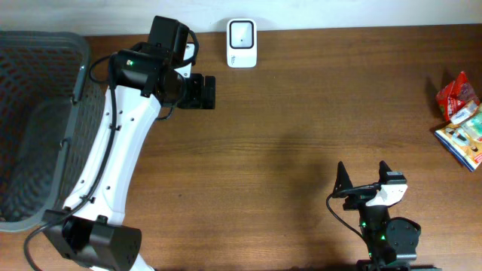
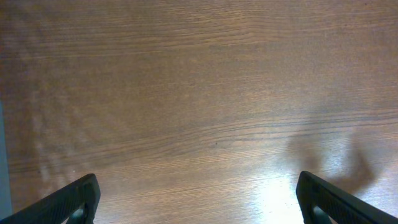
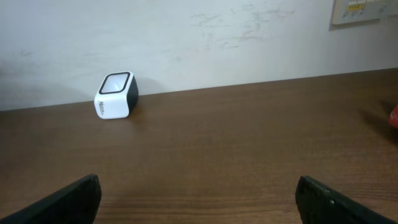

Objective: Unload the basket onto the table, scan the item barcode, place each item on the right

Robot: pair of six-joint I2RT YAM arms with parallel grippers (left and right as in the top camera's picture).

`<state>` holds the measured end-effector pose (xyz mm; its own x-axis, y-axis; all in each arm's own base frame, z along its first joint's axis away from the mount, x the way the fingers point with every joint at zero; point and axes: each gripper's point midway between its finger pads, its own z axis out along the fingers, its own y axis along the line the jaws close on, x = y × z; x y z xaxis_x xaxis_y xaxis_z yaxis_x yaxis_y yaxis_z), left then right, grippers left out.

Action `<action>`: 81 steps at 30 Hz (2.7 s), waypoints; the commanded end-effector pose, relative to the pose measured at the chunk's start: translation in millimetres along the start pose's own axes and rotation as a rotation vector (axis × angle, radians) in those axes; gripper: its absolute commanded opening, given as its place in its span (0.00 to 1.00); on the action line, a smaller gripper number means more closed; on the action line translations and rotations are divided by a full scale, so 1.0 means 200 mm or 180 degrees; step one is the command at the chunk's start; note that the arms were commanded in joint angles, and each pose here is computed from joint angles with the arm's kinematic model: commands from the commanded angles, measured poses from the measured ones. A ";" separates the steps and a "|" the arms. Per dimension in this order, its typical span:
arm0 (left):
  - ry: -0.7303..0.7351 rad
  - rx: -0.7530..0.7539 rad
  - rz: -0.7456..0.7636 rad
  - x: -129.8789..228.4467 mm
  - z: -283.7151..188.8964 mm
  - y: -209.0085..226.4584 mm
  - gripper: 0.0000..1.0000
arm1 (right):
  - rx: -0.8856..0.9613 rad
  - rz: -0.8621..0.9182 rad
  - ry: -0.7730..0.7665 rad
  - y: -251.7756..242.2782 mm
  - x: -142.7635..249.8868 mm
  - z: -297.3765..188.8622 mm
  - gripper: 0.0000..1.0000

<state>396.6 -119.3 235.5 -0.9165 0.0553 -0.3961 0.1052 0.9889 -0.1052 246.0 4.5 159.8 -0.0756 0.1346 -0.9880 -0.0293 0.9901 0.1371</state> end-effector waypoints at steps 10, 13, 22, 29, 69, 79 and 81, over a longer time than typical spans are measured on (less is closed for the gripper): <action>-0.0025 -0.0008 -0.0019 0.00 -0.01 0.00 0.99 | 0.0064 -0.0610 0.0012 -0.02 0.01 0.00 0.98; -0.0024 -0.0008 -0.0020 0.00 -0.01 0.00 0.99 | 0.0071 -0.0501 0.0012 -0.02 0.01 0.00 0.98; -0.0023 -0.0009 -0.0021 0.00 -0.01 0.00 0.99 | 0.0065 -0.0502 0.0011 -0.02 0.01 0.00 0.98; -0.0024 -0.0008 -0.0019 0.00 -0.01 0.00 0.99 | 0.0065 -0.0502 0.0011 -0.02 0.01 0.00 0.98; -0.3872 -0.0513 0.0275 0.81 -0.16 0.52 0.99 | 0.0065 -0.0502 0.0011 -0.02 0.01 0.00 0.98; -0.3484 -0.0812 -0.0247 0.89 -0.04 0.68 0.99 | 0.0065 -0.0502 0.0011 -0.02 0.01 0.00 0.98; -0.3461 -0.0776 -0.0113 0.89 -0.03 0.65 0.99 | 0.0065 -0.0502 0.0011 -0.02 0.01 0.00 0.98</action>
<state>244.8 22.6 158.6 -0.0733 -0.0227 -0.9971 -0.1170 0.9930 -0.0140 246.0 3.1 159.7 -0.0705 -0.0281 -0.9971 -0.0329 0.9991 -0.0259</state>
